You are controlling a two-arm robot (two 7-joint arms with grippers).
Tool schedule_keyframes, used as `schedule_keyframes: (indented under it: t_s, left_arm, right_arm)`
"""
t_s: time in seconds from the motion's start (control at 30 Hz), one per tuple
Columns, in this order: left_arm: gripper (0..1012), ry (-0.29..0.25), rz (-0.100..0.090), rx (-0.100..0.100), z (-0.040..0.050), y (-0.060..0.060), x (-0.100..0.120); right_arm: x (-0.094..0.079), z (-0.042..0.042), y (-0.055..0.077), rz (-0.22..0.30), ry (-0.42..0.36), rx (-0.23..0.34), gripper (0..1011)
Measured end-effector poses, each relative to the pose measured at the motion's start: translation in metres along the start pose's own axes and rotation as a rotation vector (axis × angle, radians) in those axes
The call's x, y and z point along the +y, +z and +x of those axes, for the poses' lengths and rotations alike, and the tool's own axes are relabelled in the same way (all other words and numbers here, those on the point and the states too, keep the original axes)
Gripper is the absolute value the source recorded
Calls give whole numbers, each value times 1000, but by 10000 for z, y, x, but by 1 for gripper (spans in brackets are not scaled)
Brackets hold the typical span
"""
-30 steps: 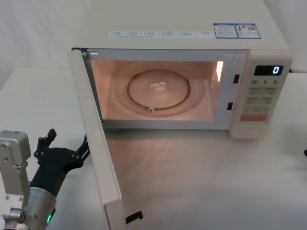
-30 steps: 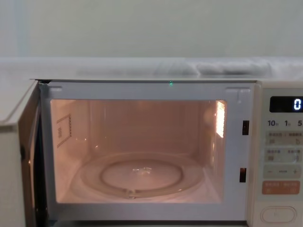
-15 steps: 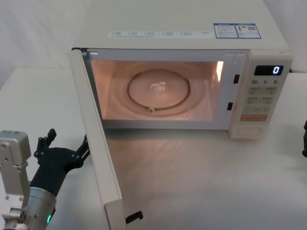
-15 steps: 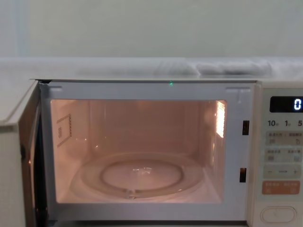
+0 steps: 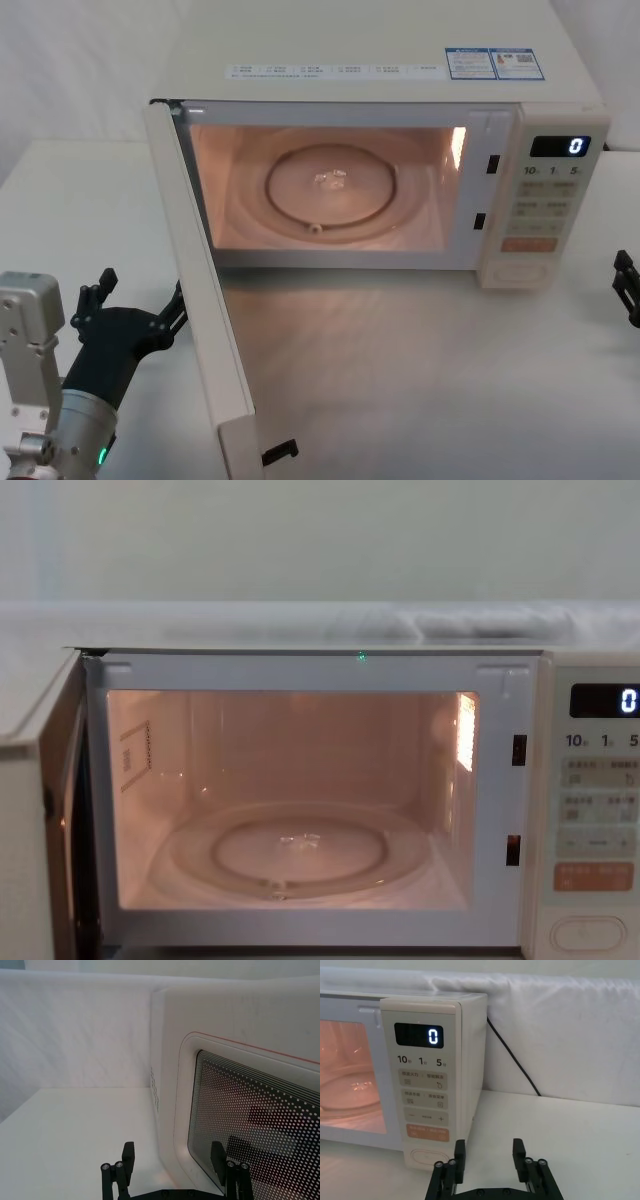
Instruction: Press the button to open the microwave door with one hand; close the microwave door with the other hand.
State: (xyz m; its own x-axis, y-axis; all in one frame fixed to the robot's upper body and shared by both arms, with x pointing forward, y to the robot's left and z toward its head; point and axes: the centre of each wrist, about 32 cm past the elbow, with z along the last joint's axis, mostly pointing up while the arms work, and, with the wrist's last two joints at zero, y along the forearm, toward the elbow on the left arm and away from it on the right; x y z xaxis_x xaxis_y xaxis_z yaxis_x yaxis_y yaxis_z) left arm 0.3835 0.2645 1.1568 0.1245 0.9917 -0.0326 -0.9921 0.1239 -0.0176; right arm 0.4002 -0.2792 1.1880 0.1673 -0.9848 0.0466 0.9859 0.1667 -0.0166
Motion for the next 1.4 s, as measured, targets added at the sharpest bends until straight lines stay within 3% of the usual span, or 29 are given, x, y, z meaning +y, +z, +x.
schedule_keyframes:
  t_s: [0.47, 1.4]
  left_arm:
    - [1001, 0, 0, 0, 0, 0, 0]
    - [1001, 0, 0, 0, 0, 0, 0]
  right_arm:
    - [1, -2, 0, 0, 0, -1, 997]
    - [0, -2, 0, 0, 0, -1, 1002]
